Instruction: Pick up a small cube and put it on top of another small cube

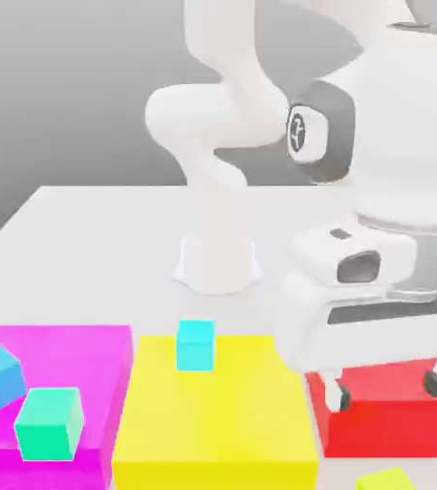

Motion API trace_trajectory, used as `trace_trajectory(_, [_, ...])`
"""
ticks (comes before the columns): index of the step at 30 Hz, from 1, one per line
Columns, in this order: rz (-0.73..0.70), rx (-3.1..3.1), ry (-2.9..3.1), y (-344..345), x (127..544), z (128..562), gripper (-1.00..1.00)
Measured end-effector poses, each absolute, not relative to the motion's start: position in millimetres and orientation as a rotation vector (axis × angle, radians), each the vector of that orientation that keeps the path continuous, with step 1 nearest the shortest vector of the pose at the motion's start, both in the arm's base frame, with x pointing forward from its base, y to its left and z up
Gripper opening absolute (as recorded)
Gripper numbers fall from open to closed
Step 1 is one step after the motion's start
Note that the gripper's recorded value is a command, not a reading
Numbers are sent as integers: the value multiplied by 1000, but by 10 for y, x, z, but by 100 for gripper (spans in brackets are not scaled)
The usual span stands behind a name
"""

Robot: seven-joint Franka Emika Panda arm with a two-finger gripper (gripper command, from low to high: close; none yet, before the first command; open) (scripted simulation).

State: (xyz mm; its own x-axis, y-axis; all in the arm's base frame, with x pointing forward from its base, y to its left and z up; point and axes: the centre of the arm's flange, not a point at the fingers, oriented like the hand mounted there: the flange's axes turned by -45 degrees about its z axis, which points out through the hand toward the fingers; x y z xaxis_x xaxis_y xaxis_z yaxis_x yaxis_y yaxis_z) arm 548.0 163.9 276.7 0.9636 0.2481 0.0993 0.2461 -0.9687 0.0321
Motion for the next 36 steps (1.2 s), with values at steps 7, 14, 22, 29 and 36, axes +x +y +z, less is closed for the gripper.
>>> trace_trajectory(7, [3,3110,450,1889,5373,1596,0])
trace_trajectory(14, [1,3110,451,1891,5363,1374,-100])
trace_trajectory(22, [-2,3113,139,1097,5520,2262,-100])
trace_trajectory(29, [-3,3065,-577,-647,5345,2963,-100])
trace_trajectory(36, [0,2977,-1003,-1645,5045,2869,100])
